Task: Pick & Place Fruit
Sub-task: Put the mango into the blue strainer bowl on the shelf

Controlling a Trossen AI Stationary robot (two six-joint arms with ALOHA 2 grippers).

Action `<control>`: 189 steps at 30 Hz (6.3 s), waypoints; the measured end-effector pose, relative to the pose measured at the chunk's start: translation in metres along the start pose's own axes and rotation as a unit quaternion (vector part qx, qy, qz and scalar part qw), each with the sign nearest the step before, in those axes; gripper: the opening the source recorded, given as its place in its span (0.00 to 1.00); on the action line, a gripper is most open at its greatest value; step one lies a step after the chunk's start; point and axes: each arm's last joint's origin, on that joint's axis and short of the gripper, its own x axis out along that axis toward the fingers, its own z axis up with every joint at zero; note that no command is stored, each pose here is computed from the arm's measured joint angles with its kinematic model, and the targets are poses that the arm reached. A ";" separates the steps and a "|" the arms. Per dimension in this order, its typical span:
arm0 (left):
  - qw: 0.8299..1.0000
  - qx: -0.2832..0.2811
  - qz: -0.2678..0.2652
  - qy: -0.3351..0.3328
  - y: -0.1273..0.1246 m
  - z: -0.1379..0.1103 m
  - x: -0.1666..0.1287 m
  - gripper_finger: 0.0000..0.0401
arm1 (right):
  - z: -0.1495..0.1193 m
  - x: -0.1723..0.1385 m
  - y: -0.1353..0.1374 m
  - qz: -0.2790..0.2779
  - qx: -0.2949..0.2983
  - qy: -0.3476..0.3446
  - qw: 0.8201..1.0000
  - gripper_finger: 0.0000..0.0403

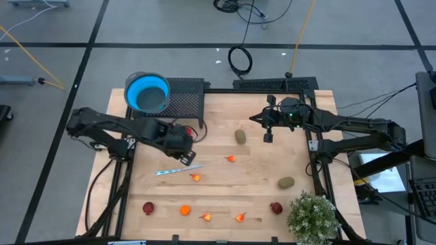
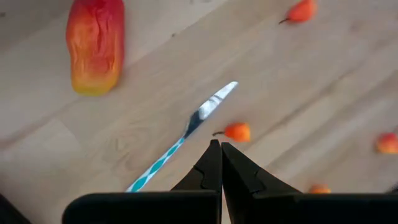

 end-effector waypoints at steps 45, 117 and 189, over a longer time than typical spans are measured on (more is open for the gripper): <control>0.951 -0.035 0.298 -0.069 -0.023 -0.021 0.107 0.17 | 0.000 0.000 0.000 0.000 -0.023 0.000 1.000 0.00; 0.935 0.029 0.352 -0.035 0.037 0.002 0.162 0.91 | 0.000 0.000 0.000 0.001 -0.022 -0.001 1.000 0.00; 0.956 0.093 0.040 -0.276 -0.070 -0.005 -0.073 0.45 | 0.000 0.000 0.000 0.003 -0.009 0.001 1.000 0.00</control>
